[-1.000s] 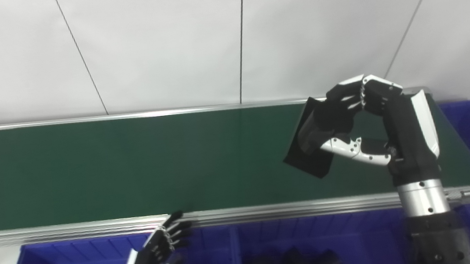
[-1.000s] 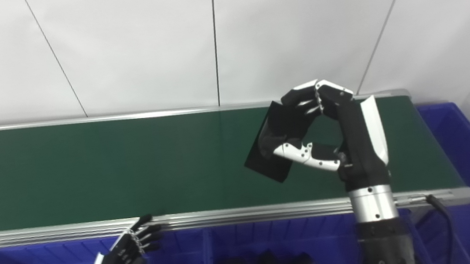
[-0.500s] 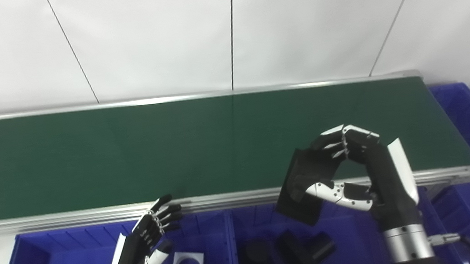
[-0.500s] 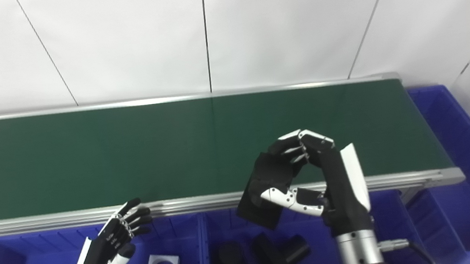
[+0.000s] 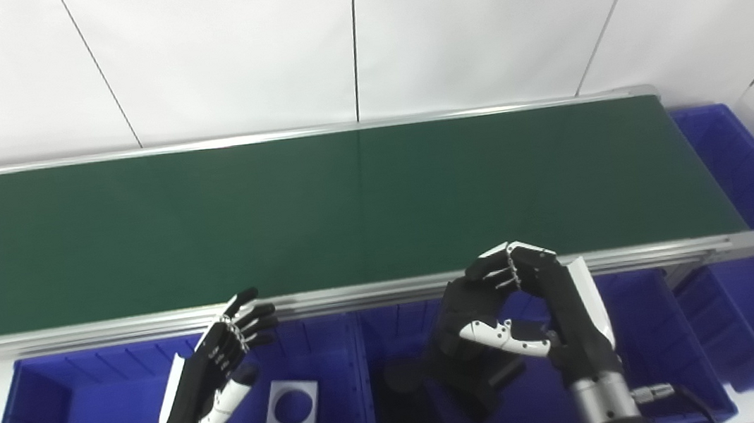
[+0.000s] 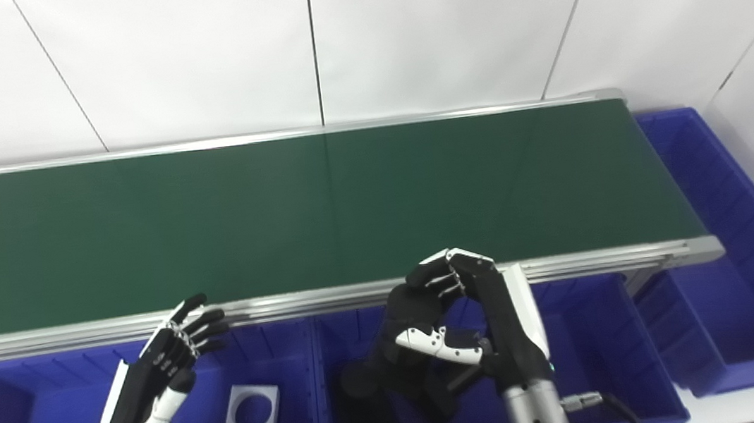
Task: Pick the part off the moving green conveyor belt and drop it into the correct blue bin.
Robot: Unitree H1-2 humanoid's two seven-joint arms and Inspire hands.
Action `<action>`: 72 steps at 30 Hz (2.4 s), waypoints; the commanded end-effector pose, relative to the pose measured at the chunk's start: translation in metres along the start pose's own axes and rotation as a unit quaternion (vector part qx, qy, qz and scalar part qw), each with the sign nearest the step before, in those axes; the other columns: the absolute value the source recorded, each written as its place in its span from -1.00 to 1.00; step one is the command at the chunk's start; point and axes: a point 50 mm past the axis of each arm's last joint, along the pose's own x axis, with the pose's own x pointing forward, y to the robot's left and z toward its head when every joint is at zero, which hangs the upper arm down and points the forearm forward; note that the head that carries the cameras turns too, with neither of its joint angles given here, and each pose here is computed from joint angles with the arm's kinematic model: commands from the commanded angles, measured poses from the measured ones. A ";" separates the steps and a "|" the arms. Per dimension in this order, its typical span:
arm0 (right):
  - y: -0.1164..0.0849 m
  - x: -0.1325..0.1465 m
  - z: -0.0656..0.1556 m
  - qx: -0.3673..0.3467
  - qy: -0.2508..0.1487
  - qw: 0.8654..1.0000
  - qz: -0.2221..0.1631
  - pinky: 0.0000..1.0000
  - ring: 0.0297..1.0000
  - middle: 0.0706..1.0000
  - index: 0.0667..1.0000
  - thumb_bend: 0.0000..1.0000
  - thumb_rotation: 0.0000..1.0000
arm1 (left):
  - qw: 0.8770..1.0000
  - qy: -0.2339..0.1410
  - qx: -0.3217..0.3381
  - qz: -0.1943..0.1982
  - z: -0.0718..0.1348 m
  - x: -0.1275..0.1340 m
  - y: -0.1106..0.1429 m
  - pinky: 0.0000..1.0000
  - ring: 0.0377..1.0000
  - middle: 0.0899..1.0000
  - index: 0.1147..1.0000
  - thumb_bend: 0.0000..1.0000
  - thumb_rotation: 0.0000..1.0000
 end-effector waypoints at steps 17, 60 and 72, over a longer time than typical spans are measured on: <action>0.019 0.008 -0.010 -0.017 -0.027 0.999 0.014 -0.26 -0.11 -0.03 -0.12 0.00 -1.00 | 0.999 -0.046 0.009 -0.006 0.016 0.007 0.012 0.39 0.44 0.51 0.69 0.67 0.39; 0.032 0.019 -0.029 -0.069 0.029 0.989 0.131 0.54 0.71 0.78 0.78 0.82 -0.22 | 0.999 -0.047 0.012 -0.017 0.017 0.004 0.014 0.38 0.45 0.52 0.70 0.64 0.39; 0.034 0.017 -0.020 -0.057 0.020 0.988 0.140 0.68 0.83 0.90 0.92 0.95 0.03 | 0.999 -0.047 0.013 -0.019 0.018 0.004 0.013 0.38 0.47 0.53 0.70 0.62 0.38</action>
